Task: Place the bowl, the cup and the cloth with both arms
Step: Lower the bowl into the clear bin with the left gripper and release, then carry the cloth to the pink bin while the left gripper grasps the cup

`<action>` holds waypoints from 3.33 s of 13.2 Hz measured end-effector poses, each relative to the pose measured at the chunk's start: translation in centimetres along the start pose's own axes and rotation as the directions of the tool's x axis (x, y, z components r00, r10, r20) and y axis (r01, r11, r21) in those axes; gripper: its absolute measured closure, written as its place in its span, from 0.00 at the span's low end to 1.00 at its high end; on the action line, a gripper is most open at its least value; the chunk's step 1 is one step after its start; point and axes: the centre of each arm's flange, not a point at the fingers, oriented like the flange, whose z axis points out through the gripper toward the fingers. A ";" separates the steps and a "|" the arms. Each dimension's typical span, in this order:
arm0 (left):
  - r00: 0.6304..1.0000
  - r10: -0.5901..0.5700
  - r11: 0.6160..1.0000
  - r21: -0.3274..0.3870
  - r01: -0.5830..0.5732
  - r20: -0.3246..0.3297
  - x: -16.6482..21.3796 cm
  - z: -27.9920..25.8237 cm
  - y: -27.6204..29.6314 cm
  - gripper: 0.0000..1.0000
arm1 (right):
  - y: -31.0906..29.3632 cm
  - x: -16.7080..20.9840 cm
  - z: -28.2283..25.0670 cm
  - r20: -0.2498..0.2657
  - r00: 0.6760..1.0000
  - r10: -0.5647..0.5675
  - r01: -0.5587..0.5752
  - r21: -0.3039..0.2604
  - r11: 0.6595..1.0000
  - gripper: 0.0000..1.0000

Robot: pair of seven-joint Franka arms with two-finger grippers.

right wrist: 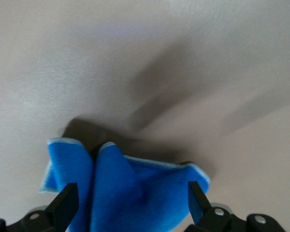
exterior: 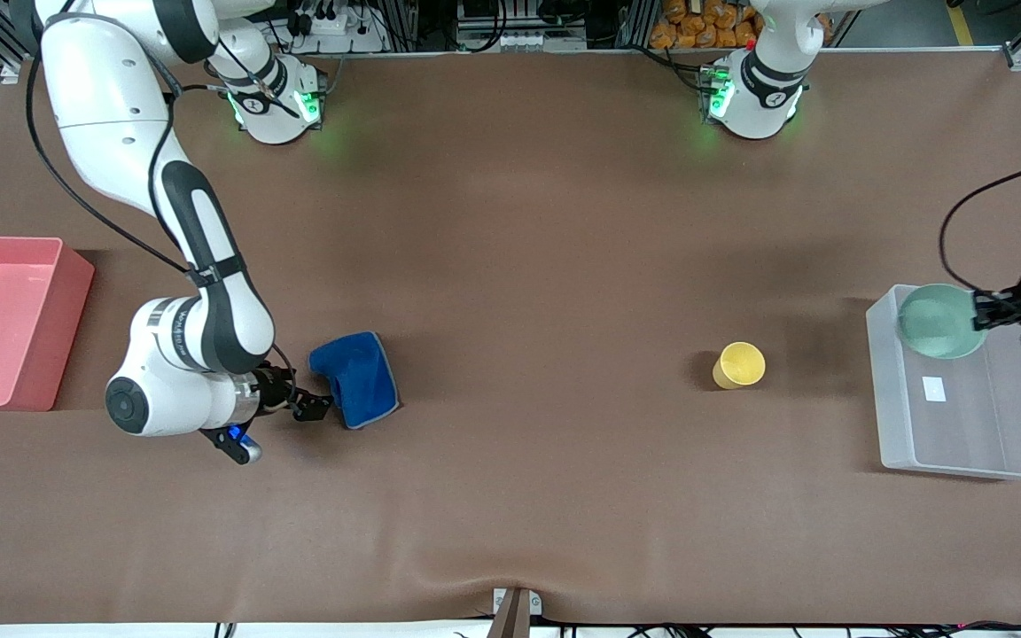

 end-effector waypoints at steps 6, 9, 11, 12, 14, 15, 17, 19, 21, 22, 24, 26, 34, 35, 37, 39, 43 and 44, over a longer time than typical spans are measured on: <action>1.000 0.004 0.997 -0.075 -0.005 -0.011 -1.5 10.0 -6.6 0.97 | -3.1 -2.0 0.7 -0.043 0.998 0.035 -0.034 0.031 0.999 0.00; 1.000 -0.007 0.995 -0.104 0.005 -0.015 -1.4 11.8 -6.6 0.97 | -2.9 -1.6 1.5 -0.046 0.998 0.042 -0.041 0.026 0.999 0.00; 1.000 0.004 0.991 -0.134 -0.008 -0.028 -1.4 13.0 -6.4 0.97 | -2.6 -1.3 2.7 -0.036 0.998 0.046 -0.046 0.012 0.999 0.00; 0.999 0.018 0.989 -0.145 -0.023 -0.035 -1.4 13.7 -6.4 0.97 | -2.5 -1.2 3.3 -0.032 0.998 0.048 -0.048 0.006 0.999 0.00; 0.999 0.023 0.988 -0.151 -0.030 -0.048 -1.8 15.2 -6.9 0.97 | -2.4 -0.9 4.3 -0.035 0.998 0.051 -0.051 0.002 0.999 0.00; 0.998 0.025 0.988 -0.151 -0.032 -0.050 -2.1 15.9 -7.2 0.97 | -2.4 -0.7 4.4 -0.045 0.998 0.052 -0.051 0.009 0.999 0.00; 0.998 0.040 0.987 -0.151 -0.047 -0.050 -2.1 16.7 -7.3 0.93 | -2.4 -0.5 4.6 -0.061 0.997 0.054 -0.053 0.018 0.998 0.00; 0.996 0.068 0.986 -0.147 -0.076 -0.057 -1.8 16.7 -7.0 0.72 | -2.5 -0.3 4.6 -0.078 0.995 0.054 -0.052 0.029 0.998 0.00; 0.994 0.083 0.986 -0.137 -0.091 -0.069 -1.3 16.2 -7.0 0.52 | -2.7 -0.2 4.7 -0.091 0.994 0.053 -0.050 0.037 0.998 0.00; 0.993 0.089 0.987 -0.128 -0.099 -0.080 -0.8 15.6 -7.0 0.40 | -2.7 -0.2 4.9 -0.092 0.994 0.053 -0.050 0.036 0.998 0.00; 0.987 0.106 0.988 -0.099 -0.118 -0.120 0.7 13.1 -7.0 0.19 | -2.6 -0.1 5.1 -0.093 0.994 0.053 -0.050 0.034 0.998 0.19; 0.978 0.119 0.988 -0.071 -0.133 -0.173 1.7 9.4 -6.9 0.00 | -2.6 -0.1 5.1 -0.094 0.994 0.053 -0.050 0.033 0.998 0.42; 0.994 -0.083 0.992 -0.103 0.075 -0.075 6.2 -1.0 6.7 0.00 | -3.1 -0.7 -0.2 -0.148 0.988 -0.038 0.031 -0.044 0.999 0.96; 0.993 -0.104 0.988 -0.118 0.096 -0.061 7.3 -1.2 10.1 0.00 | -2.5 -0.7 -3.2 -0.163 0.985 -0.062 0.053 -0.061 0.997 0.96; 0.989 -0.146 0.979 -0.149 0.140 -0.032 8.7 -0.6 15.9 0.00 | -0.9 -1.0 -9.8 -0.191 0.975 -0.110 0.099 -0.069 0.993 0.96; 0.986 -0.169 0.972 -0.165 0.166 -0.003 9.3 0.3 19.7 0.00 | 0.7 -2.6 -15.7 -0.230 0.959 -0.167 0.142 -0.121 0.982 0.96; 0.983 -0.173 0.968 -0.174 0.181 0.059 9.8 3.7 23.5 0.00 | 3.9 -5.6 -22.8 -0.234 0.924 -0.303 0.234 -0.282 0.930 0.96; 0.983 -0.172 0.968 -0.173 0.182 0.072 9.9 4.6 24.3 0.00 | 6.0 -4.9 -24.1 -0.212 0.919 -0.331 0.263 -0.296 0.918 0.96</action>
